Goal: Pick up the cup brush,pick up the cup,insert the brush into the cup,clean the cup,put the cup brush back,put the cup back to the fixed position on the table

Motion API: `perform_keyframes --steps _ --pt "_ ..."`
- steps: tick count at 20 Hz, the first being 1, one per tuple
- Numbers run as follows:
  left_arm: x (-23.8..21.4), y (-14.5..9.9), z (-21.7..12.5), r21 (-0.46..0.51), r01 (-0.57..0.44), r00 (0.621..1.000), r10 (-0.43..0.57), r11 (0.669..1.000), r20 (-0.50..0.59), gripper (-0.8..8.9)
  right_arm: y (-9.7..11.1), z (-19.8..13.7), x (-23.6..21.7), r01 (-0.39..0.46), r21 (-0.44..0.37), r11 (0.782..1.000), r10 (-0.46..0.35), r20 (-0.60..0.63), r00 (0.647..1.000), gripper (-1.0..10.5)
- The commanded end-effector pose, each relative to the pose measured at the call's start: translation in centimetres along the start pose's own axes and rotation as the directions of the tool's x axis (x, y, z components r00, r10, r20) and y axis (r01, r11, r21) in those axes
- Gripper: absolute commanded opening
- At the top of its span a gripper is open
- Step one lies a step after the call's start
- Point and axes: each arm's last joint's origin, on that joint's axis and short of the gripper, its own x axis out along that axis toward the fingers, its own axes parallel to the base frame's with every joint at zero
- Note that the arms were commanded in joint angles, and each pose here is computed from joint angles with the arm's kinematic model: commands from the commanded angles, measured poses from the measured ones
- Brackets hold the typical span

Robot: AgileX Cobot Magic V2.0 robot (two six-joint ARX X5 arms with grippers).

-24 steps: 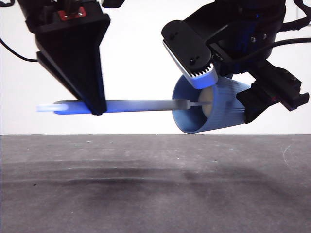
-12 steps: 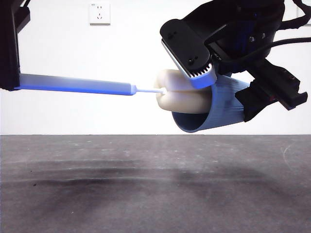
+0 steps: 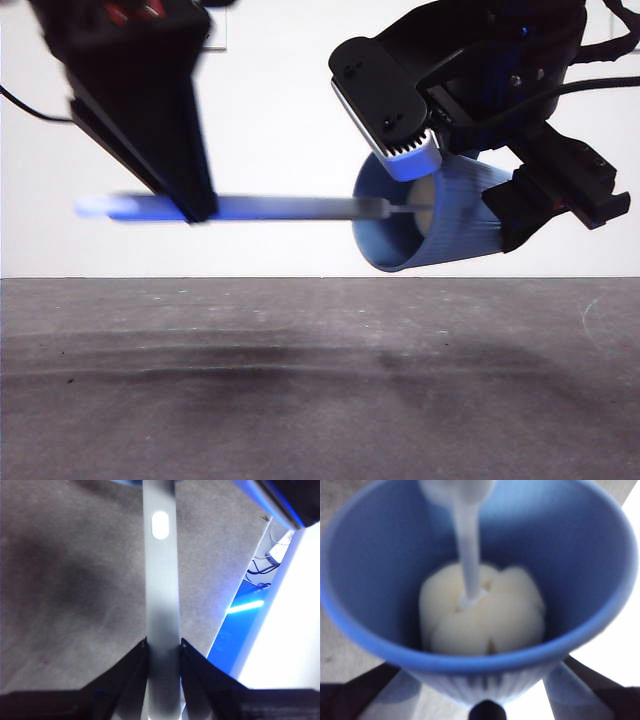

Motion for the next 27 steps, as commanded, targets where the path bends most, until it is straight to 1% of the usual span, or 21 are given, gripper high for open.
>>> perform_keyframes --steps 1,3,4,6,8,9,11,14,15,17,18,20,22,23,24,25,26,27 --pt "0.7 0.1 0.7 -0.010 0.030 0.999 -0.029 0.999 0.043 -0.09 0.0 0.4 0.0 0.000 0.033 0.999 -0.001 0.023 1.000 -0.1" --pt "0.7 0.1 0.5 -0.013 0.031 0.999 -0.031 0.999 0.026 -0.09 0.0 0.4 0.0 0.000 0.032 0.999 0.000 0.023 1.000 -0.1" --pt "0.7 0.1 0.3 -0.017 0.035 0.999 -0.035 0.999 0.001 -0.09 0.0 0.4 0.0 0.000 0.034 0.999 -0.001 0.022 1.000 -0.1" --pt "0.6 0.3 -0.5 -0.026 0.021 0.997 -0.023 0.999 -0.075 -0.09 0.0 0.4 0.0 -0.001 0.035 0.999 0.000 0.020 1.000 -0.1" --pt "0.0 0.1 -1.6 -0.012 -0.007 0.986 0.004 1.000 -0.169 -0.09 0.0 0.3 0.1 -0.002 0.036 0.999 0.001 0.019 1.000 -0.1" --pt "-0.6 0.0 -1.9 -0.009 -0.027 0.984 0.025 1.000 -0.177 -0.09 -0.1 0.3 0.1 -0.003 0.039 0.999 0.002 0.017 1.000 -0.1" --pt "-2.5 -0.1 -2.7 -0.024 -0.066 0.987 0.062 0.998 -0.150 -0.09 -0.1 0.1 0.3 -0.006 0.044 0.999 0.006 0.010 1.000 -0.1" --pt "-5.1 -0.2 -4.5 -0.058 -0.142 0.976 0.130 0.988 -0.173 -0.09 -0.1 0.0 0.4 -0.008 0.047 0.999 0.008 0.007 1.000 -0.1" --pt "-5.9 -0.3 -5.1 -0.065 -0.156 0.973 0.142 0.986 -0.181 -0.09 -0.1 0.0 0.4 -0.008 0.048 0.999 0.008 0.006 1.000 -0.1" --pt "-7.5 -0.6 -6.3 -0.086 -0.174 0.974 0.159 0.981 -0.161 -0.09 -0.2 0.0 0.4 -0.008 0.073 0.997 0.008 0.006 1.000 -0.1" --pt "-8.4 -0.7 -6.9 -0.114 -0.200 0.973 0.183 0.973 -0.138 -0.09 -0.2 0.0 0.4 -0.008 0.102 0.995 0.008 0.005 1.000 -0.1" --pt "-9.8 -0.9 -7.8 -0.163 -0.219 0.975 0.208 0.962 -0.084 -0.09 -0.2 -0.2 0.5 -0.010 0.176 0.984 0.010 0.001 1.000 -0.1" --pt "-11.0 -1.1 -8.5 -0.236 -0.235 0.971 0.239 0.943 -0.011 -0.09 -0.3 -0.4 0.6 -0.008 0.272 0.962 0.009 -0.003 1.000 -0.1" --pt "-11.6 -1.1 -8.7 -0.292 -0.240 0.965 0.260 0.926 0.032 -0.09 -0.5 -0.6 0.6 -0.004 0.345 0.939 0.006 -0.004 1.000 -0.1" --pt "-12.0 -1.0 -8.7 -0.355 -0.251 0.951 0.297 0.900 0.080 -0.09 -0.7 -0.9 0.4 0.002 0.439 0.898 -0.002 -0.001 1.000 -0.1" --pt "-12.3 -0.6 -8.4 -0.425 -0.265 0.931 0.345 0.866 0.121 -0.09 -0.9 -1.4 -0.1 -0.002 0.536 0.844 -0.011 0.020 1.000 -0.1" --pt "-12.4 -0.3 -8.0 -0.490 -0.262 0.911 0.381 0.831 0.158 -0.09 -1.2 -1.9 -0.8 -0.025 0.642 0.766 -0.022 0.066 0.998 -0.1" --pt "-12.2 0.1 -7.3 -0.536 -0.239 0.895 0.398 0.809 0.202 -0.09 -1.6 -2.7 -1.8 -0.066 0.744 0.665 -0.040 0.124 0.991 -0.1"
